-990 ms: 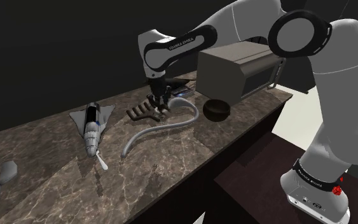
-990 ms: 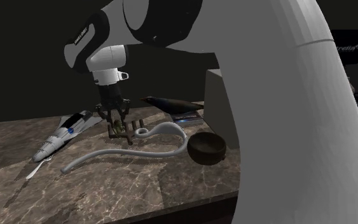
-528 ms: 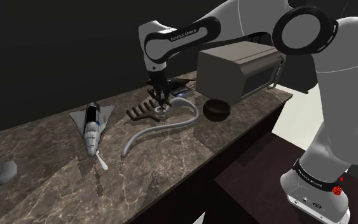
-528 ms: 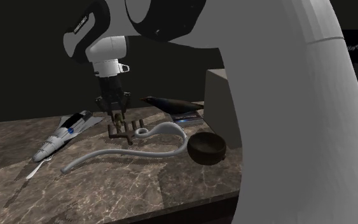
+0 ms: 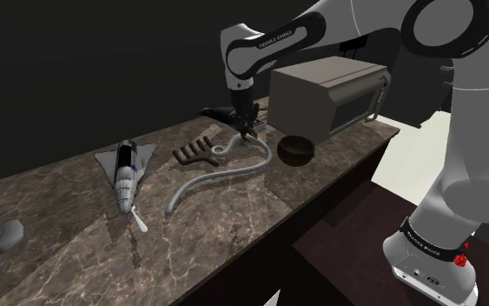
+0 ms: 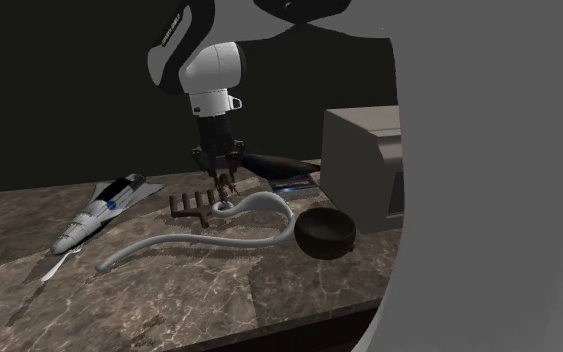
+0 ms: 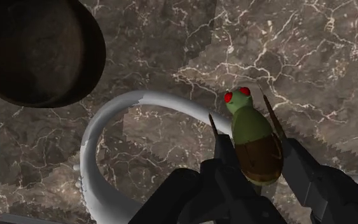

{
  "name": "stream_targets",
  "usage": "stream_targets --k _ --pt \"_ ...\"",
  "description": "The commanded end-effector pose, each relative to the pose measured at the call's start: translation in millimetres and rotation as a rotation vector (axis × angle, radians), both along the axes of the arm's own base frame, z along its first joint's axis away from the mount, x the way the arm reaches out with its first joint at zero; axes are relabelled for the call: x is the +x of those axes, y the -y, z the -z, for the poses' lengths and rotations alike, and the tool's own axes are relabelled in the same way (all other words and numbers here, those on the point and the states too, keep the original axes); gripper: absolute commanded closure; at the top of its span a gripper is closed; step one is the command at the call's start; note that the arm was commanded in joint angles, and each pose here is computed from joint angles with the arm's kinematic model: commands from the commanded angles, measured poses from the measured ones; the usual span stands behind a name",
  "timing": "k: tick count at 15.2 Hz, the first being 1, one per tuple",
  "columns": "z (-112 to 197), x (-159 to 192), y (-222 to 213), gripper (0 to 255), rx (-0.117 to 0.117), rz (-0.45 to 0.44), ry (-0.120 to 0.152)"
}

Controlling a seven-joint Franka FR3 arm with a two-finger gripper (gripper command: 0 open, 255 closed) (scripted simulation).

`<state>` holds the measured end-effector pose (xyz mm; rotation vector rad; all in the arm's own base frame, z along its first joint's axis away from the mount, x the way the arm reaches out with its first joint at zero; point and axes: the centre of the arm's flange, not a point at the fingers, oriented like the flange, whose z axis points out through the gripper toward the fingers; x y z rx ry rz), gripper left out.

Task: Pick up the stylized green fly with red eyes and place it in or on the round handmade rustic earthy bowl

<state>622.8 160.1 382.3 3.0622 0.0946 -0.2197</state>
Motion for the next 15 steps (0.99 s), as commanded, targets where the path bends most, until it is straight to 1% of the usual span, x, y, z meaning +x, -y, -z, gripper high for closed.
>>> stream_targets --k 1,15 --pt "-4 -5 26 255 0.000 -0.001 0.000" --pt "-16 -36 208 255 0.000 -0.001 0.000"
